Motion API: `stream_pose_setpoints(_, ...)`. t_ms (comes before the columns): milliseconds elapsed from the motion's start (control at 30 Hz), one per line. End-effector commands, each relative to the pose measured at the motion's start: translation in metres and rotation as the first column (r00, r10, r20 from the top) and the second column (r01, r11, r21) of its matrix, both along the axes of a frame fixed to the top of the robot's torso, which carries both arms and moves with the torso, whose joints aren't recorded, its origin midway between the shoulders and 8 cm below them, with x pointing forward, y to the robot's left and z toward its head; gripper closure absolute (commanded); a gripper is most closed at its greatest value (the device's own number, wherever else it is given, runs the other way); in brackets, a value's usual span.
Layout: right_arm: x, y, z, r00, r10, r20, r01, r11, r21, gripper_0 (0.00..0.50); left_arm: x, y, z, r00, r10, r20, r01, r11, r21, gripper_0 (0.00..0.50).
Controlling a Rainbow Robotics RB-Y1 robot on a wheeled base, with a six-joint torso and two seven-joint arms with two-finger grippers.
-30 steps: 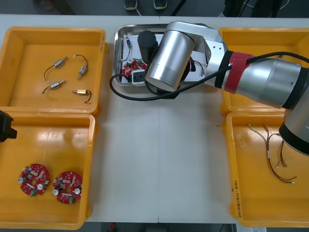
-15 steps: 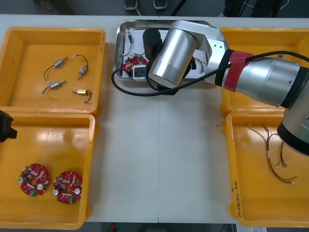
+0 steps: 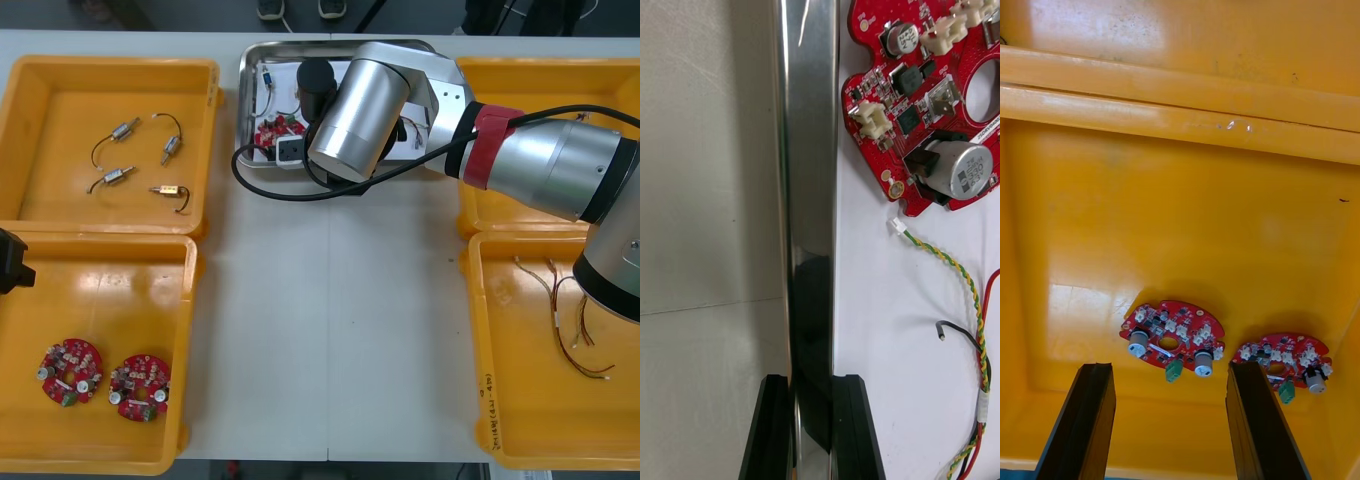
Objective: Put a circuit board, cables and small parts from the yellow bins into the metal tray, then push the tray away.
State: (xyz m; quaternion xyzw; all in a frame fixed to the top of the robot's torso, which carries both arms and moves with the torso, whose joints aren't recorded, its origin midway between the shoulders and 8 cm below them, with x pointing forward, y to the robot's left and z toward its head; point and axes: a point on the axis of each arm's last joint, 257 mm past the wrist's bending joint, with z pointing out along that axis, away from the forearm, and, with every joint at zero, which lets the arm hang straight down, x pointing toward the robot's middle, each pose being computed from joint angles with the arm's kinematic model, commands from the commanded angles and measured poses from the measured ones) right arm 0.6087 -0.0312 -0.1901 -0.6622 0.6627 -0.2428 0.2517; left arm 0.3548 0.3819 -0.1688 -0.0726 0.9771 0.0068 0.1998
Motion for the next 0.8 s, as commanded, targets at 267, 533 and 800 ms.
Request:
stream_pose_setpoints(267, 0.008, 0.023, 0.033, 0.997, 0.046, 0.056, -0.046, 0.999, -0.003, 0.194, -0.003, 0.015, 0.015, 0.997, -0.071, 0.014, 0.069, 0.994, 0.089, 0.069)
stream_pose_setpoints(533, -0.004, 0.021, 0.037, 1.000, -0.015, -0.020, 0.016, 0.999, 0.047, 0.032, -0.003, 0.015, 0.015, 0.997, -0.071, 0.014, 0.069, 0.994, 0.089, 0.067)
stream_pose_setpoints(800, -0.031, 0.019, 0.057, 0.993, -0.071, -0.095, 0.076, 0.996, 0.049, 0.011, -0.003, 0.015, 0.015, 0.997, -0.071, 0.014, 0.069, 0.994, 0.089, 0.068)
